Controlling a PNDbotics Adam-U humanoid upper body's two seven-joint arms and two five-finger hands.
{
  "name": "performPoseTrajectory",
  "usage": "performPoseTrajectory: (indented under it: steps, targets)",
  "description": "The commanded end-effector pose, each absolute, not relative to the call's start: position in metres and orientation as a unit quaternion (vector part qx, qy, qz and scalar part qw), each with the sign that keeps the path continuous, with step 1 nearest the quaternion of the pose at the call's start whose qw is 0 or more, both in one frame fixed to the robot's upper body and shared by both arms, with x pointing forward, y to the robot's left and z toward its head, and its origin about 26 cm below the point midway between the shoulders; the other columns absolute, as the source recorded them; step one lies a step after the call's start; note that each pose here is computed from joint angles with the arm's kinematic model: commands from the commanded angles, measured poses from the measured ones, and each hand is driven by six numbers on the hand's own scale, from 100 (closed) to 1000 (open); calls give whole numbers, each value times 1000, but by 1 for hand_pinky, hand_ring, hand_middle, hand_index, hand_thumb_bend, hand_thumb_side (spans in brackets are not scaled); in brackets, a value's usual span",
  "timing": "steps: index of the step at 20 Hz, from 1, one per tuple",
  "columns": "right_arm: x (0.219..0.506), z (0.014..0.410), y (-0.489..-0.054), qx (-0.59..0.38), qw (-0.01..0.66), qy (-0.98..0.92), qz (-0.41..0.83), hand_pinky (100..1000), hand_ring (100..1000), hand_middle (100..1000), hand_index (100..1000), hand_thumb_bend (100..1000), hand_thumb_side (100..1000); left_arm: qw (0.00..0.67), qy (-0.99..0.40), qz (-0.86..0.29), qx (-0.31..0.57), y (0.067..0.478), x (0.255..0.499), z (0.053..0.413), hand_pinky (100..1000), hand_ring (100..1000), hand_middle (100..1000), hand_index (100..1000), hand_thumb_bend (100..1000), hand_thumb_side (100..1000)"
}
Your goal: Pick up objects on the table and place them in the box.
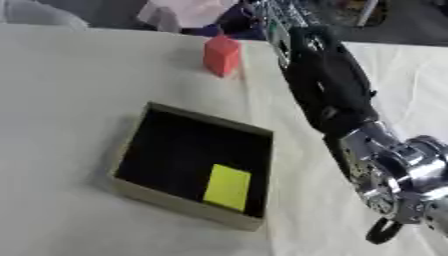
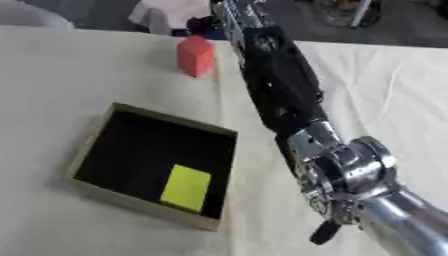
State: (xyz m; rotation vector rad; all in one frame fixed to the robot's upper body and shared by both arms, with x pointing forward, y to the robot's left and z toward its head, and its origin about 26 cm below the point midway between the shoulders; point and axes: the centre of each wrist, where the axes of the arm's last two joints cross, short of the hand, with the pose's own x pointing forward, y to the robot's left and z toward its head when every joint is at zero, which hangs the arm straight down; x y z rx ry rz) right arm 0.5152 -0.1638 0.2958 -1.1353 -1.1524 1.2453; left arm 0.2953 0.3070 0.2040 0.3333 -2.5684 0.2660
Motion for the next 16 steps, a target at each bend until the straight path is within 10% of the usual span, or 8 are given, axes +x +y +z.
performPoseTrajectory:
  steps: [1,16]
  targets:
    - [513,312,-164,-469,509,-512,509,987,1000,953,1000,100,991,252,-955,91,124,308,292,212,660,752,696,770,293,642]
    - [516,291,-164,-430,524,-521,519,993,1000,950,1000,100,828,253,-955,92,124,307,292,212,660,751,696,769,289,629]
